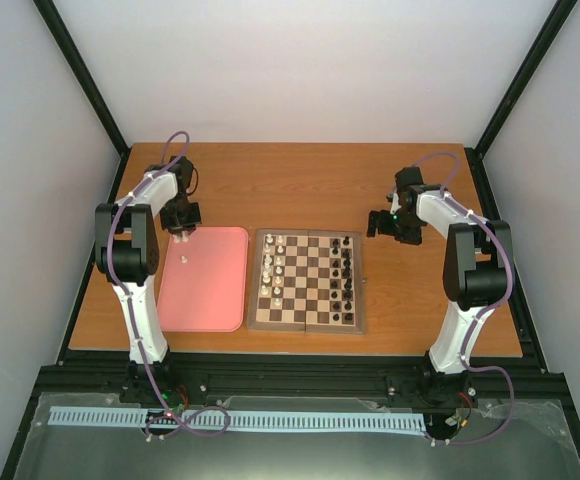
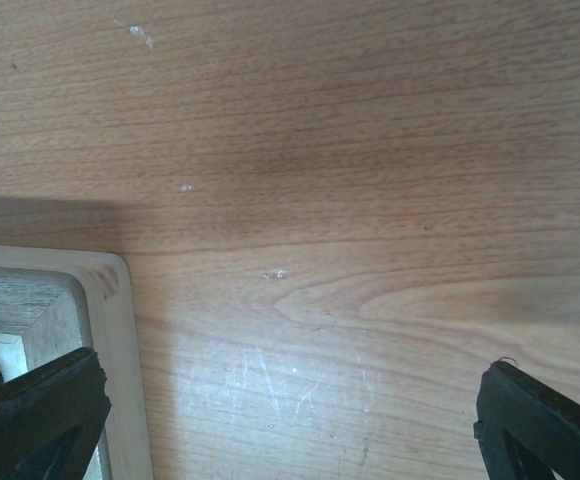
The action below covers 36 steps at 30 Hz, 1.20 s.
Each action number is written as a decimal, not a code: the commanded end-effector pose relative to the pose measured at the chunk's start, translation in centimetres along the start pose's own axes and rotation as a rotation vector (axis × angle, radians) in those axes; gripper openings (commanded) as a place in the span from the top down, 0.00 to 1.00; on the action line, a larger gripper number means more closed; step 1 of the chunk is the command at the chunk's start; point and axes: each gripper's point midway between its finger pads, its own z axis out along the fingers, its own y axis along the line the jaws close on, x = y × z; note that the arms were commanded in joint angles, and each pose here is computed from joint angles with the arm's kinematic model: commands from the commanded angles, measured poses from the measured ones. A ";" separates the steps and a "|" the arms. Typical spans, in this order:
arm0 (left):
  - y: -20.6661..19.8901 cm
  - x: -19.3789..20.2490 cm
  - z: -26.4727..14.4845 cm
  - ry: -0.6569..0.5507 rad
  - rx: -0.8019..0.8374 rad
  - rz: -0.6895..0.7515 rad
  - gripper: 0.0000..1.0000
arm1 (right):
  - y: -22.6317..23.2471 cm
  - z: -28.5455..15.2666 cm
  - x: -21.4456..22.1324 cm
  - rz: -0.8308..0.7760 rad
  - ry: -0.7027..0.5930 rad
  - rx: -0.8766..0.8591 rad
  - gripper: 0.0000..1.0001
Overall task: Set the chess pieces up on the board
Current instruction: Pick up the chess piece from the storage box, then place the chess piece on the chessboard.
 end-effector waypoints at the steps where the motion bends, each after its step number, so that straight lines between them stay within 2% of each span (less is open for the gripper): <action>1: -0.1 -1.3 -0.6 -0.034 0.019 -0.006 0.83 | -0.4 -0.1 -0.5 0.006 -0.005 0.009 0.00; 10: -0.5 -0.4 -1.2 -0.021 0.063 -0.010 0.95 | -0.3 -0.2 -0.4 0.008 -0.007 0.005 0.00; 17: -1.0 2.5 -3.6 -0.013 0.117 0.022 0.99 | -0.2 -0.2 -0.5 0.008 -0.010 0.004 0.00; 23: -3.4 7.1 -8.3 -0.036 0.144 0.151 0.99 | -0.3 -0.2 -0.5 0.009 -0.010 0.005 0.00; 28: -7.0 12.8 -11.5 -0.030 0.248 0.294 0.99 | -0.2 -0.3 -0.6 0.011 -0.014 0.000 0.00; 33: -10.2 18.8 -12.2 0.000 0.367 0.389 0.99 | -0.2 -0.4 -0.6 0.010 -0.021 0.002 0.00; 36: -11.6 21.4 -11.6 0.020 0.385 0.426 0.99 | -0.1 -0.5 -0.6 0.012 -0.024 -0.002 0.00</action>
